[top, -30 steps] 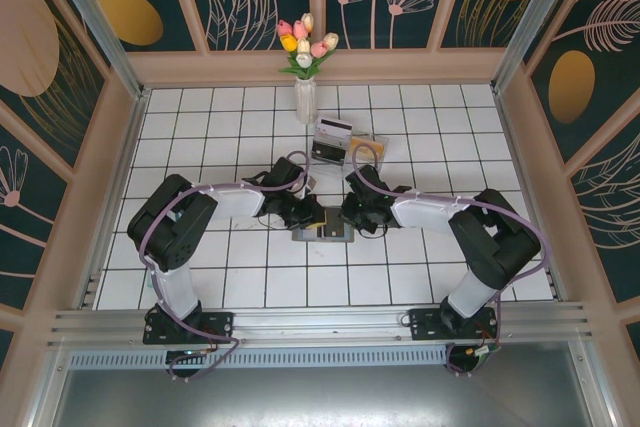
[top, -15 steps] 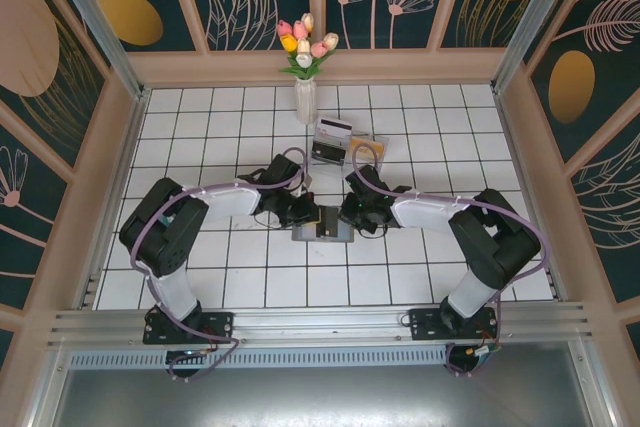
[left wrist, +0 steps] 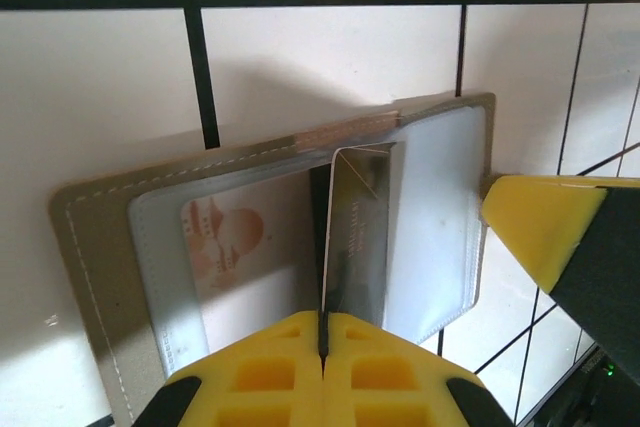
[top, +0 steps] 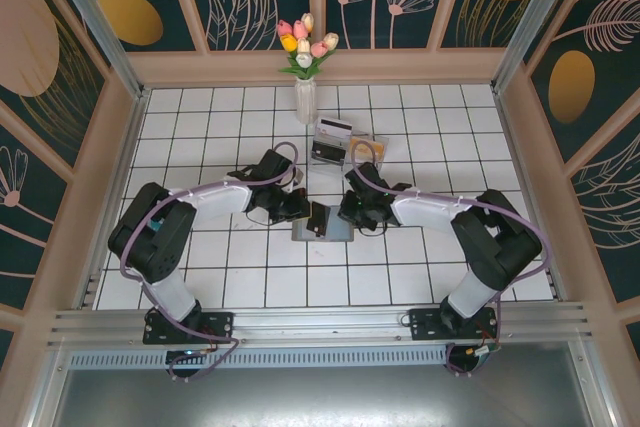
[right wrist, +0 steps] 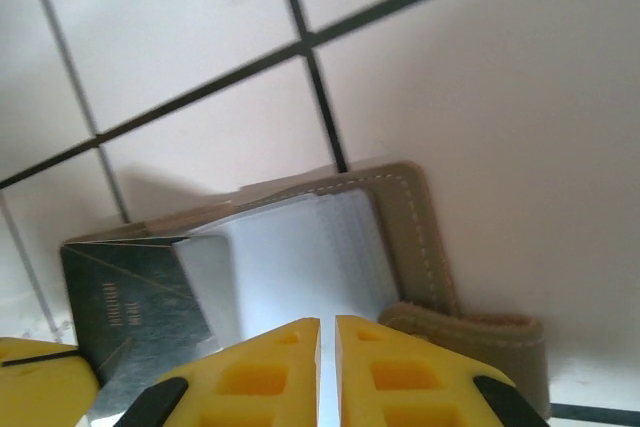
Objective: Take the credit cards out of the card holder
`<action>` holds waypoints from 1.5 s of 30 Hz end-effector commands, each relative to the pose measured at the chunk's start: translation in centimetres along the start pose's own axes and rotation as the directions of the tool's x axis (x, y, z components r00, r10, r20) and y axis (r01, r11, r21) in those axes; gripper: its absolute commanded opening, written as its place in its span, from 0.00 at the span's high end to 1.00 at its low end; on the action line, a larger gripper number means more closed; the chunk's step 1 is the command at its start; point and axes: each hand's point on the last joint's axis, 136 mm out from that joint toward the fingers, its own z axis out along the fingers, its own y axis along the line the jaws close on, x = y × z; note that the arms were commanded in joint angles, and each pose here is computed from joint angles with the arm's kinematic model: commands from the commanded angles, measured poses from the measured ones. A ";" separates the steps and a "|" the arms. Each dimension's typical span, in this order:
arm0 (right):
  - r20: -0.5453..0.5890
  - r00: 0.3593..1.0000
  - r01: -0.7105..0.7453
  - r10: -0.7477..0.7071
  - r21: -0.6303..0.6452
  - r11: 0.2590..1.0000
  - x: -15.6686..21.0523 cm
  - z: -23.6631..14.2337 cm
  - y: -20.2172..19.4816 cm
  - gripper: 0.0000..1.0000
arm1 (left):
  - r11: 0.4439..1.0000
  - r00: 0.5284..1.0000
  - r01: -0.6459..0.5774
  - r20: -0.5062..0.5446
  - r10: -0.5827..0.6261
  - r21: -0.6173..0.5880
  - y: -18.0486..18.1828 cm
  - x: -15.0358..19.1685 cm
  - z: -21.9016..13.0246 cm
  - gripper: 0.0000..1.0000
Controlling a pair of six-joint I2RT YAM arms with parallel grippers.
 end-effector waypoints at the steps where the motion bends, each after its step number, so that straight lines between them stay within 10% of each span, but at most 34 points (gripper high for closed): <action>1: 0.012 0.998 0.059 -0.058 -0.106 0.993 -0.4 -1.5 3.0 0.86 | 0.999 0.999 -0.041 0.026 0.042 -0.025 0.3 -0.2 -1.1 1.00; 31: -0.141 0.989 0.028 -0.046 -0.128 0.991 2.0 3.2 3.2 0.86 | 0.999 1.000 0.000 -0.011 0.001 0.053 -0.6 0.2 -0.2 1.00; 45: -0.160 0.986 0.025 -0.043 -0.111 0.994 2.7 3.5 2.6 0.86 | 0.997 0.999 0.026 -0.046 -0.023 0.076 -0.4 0.4 1.1 0.84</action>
